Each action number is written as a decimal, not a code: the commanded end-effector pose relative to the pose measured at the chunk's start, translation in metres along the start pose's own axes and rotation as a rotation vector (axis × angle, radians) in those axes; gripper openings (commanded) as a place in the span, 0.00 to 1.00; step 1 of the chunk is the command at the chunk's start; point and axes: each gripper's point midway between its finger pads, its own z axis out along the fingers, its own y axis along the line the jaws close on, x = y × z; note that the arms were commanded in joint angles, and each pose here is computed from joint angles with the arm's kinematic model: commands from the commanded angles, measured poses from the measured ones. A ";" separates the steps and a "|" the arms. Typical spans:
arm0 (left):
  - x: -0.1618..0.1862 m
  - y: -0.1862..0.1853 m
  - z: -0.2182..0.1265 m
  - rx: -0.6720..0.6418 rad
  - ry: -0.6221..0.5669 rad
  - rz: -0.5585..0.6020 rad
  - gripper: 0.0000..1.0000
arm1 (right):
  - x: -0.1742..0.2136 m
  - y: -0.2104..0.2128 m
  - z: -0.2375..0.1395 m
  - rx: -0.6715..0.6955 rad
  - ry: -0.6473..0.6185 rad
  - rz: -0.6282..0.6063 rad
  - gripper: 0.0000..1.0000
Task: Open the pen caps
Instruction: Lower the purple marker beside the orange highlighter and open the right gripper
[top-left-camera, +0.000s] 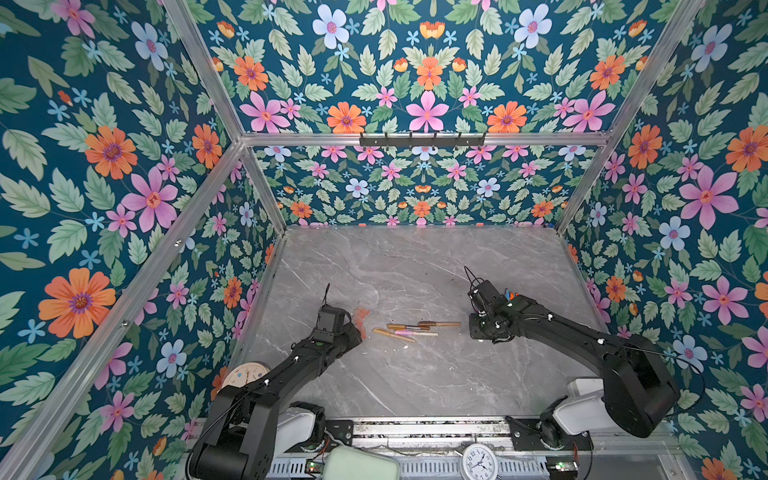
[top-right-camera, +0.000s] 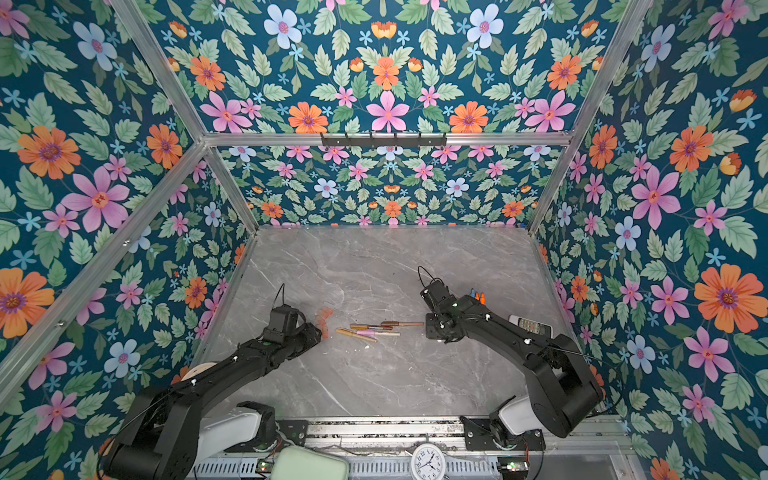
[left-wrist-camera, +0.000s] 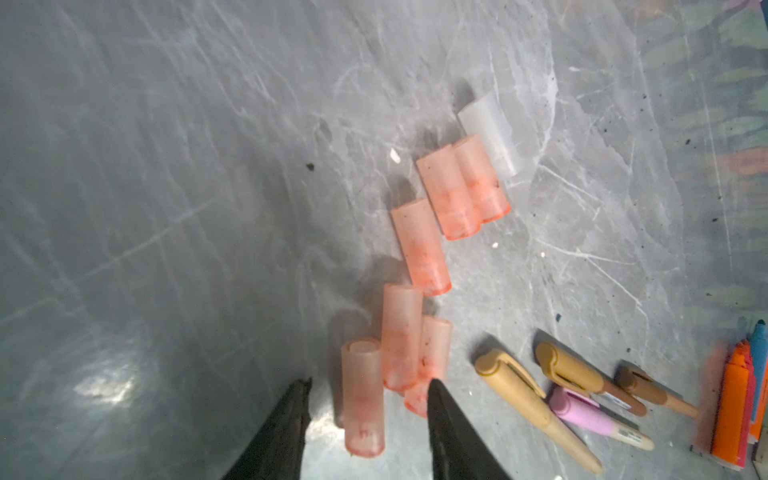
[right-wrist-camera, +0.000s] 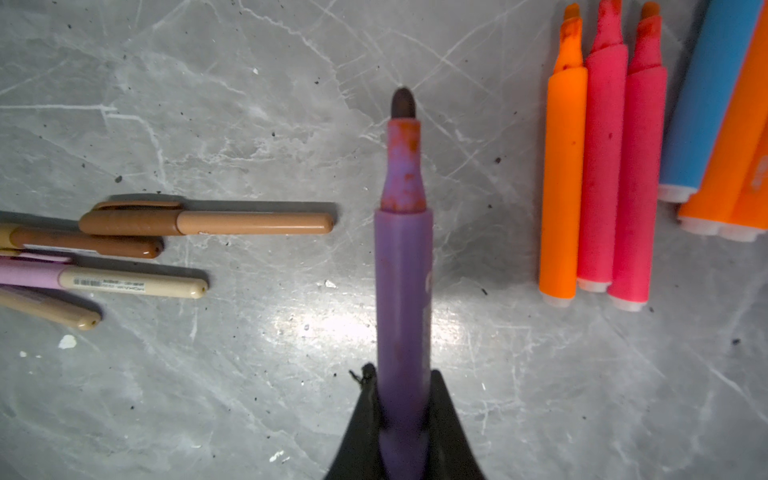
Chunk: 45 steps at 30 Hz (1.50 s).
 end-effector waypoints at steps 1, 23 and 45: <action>0.001 0.001 -0.001 -0.008 0.007 0.010 0.51 | -0.001 0.000 -0.001 0.003 -0.001 -0.002 0.00; -0.087 -0.131 -0.166 0.368 -0.240 0.293 0.51 | -0.026 -0.051 0.045 0.258 0.197 -0.040 0.00; -0.078 -0.111 -0.161 0.296 -0.237 0.342 0.49 | -0.041 -0.058 0.035 0.306 0.140 -0.035 0.32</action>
